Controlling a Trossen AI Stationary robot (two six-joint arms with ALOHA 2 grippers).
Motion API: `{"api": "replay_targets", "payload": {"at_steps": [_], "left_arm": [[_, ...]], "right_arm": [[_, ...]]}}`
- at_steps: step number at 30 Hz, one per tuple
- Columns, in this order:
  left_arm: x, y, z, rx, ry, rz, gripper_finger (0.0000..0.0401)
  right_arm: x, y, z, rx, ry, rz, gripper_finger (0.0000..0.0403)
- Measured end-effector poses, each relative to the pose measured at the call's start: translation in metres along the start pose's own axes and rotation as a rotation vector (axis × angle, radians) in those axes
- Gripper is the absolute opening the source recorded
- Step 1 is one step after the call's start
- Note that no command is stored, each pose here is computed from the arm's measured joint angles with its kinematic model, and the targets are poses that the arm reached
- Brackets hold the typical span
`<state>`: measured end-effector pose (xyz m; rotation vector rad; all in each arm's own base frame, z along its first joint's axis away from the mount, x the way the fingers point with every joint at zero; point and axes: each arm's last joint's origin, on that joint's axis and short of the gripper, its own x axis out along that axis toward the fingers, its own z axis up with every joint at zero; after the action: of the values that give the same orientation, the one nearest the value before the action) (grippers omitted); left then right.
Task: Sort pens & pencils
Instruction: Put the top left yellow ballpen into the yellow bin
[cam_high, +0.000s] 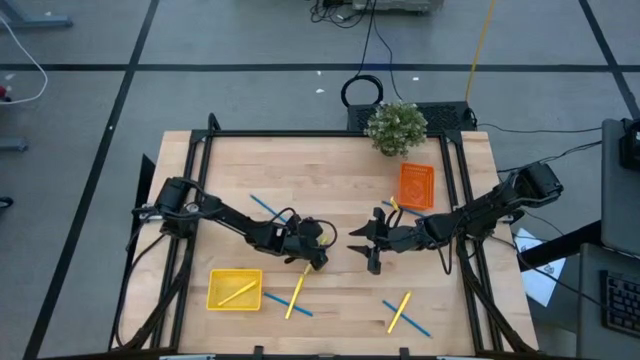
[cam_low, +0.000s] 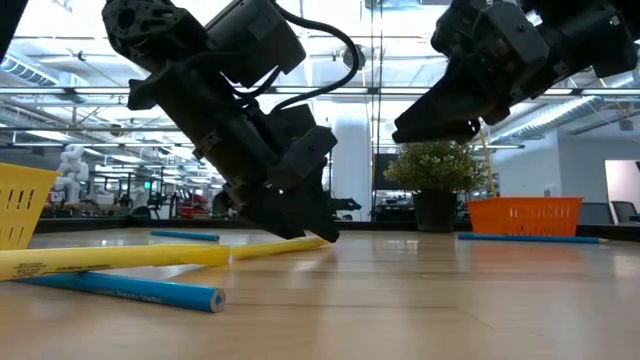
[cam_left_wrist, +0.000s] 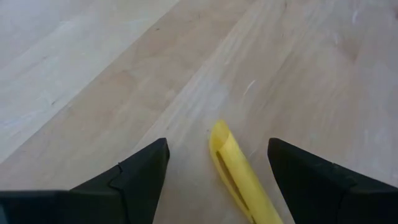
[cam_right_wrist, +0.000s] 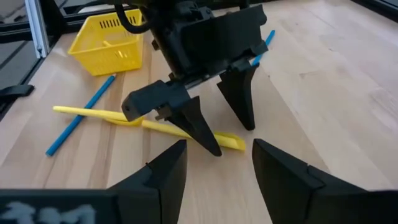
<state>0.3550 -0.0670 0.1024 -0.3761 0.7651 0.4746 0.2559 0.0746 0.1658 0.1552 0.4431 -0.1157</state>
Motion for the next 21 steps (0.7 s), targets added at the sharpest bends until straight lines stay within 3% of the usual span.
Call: {"api": "replay_targets", "payload": {"at_steps": [17, 21], "left_arm": [[-0.009, -0.011, -0.019, 0.093, 0.053, -0.001, 0.0284], [-0.011, -0.013, -0.024, 0.116, 0.063, 0.014, 0.0258]], "right_arm": [[0.000, 0.000, 0.000, 0.005, 0.001, 0.001, 0.0171], [0.000, 0.000, 0.000, 0.005, 0.000, 0.001, 0.0171]]}}
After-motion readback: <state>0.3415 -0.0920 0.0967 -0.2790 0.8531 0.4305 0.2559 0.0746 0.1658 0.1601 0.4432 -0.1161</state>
